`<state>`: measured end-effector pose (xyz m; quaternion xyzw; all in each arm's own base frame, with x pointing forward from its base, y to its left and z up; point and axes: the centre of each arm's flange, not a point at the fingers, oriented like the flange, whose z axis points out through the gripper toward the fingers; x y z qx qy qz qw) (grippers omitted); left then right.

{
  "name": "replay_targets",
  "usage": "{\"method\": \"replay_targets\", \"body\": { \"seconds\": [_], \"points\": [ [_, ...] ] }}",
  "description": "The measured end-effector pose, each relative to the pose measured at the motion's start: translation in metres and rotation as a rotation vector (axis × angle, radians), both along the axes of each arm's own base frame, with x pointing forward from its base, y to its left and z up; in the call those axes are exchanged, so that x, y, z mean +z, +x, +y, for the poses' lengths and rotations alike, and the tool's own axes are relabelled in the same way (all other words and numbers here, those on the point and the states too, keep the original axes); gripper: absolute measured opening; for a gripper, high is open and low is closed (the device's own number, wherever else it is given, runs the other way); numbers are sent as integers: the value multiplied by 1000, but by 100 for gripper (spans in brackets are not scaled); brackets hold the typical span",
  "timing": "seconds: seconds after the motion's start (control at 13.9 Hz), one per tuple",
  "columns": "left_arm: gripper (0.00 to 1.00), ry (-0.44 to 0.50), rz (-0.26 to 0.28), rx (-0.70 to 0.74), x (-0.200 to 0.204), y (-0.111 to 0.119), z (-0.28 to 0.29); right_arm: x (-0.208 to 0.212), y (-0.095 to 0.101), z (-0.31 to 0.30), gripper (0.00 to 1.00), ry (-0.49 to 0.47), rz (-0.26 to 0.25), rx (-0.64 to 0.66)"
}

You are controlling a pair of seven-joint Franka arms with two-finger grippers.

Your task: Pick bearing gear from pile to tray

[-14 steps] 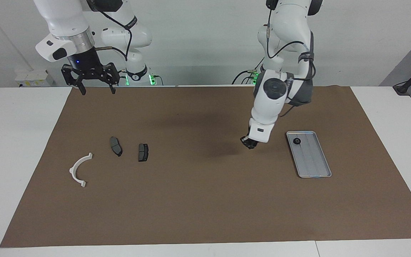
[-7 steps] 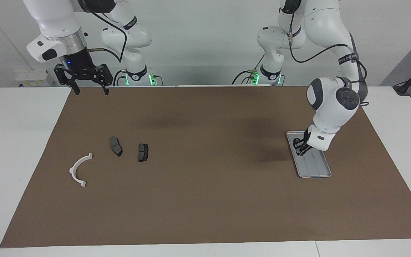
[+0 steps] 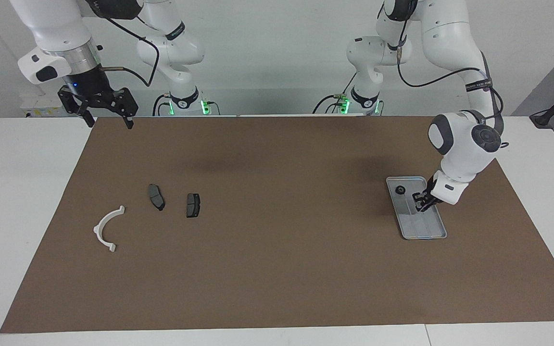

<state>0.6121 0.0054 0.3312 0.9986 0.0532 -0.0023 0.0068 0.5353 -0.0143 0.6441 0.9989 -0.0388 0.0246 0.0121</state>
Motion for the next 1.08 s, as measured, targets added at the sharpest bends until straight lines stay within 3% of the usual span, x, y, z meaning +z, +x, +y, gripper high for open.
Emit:
{"method": "replay_targets", "body": {
  "seconds": [0.58, 0.79, 0.94, 1.08],
  "points": [
    [24, 4, -19, -1, -31, -13, 8, -1, 0, -7, 100, 0, 3, -10],
    [24, 4, -19, -2, -31, -13, 8, -7, -3, -7, 100, 1, 35, -12],
    [30, 4, -17, -3, -32, -13, 7, -8, -4, -7, 100, 1, 46, -11],
    [48, 4, -16, -1, -33, -14, 8, -9, -5, -7, 100, 1, 52, -11]
  ]
}}
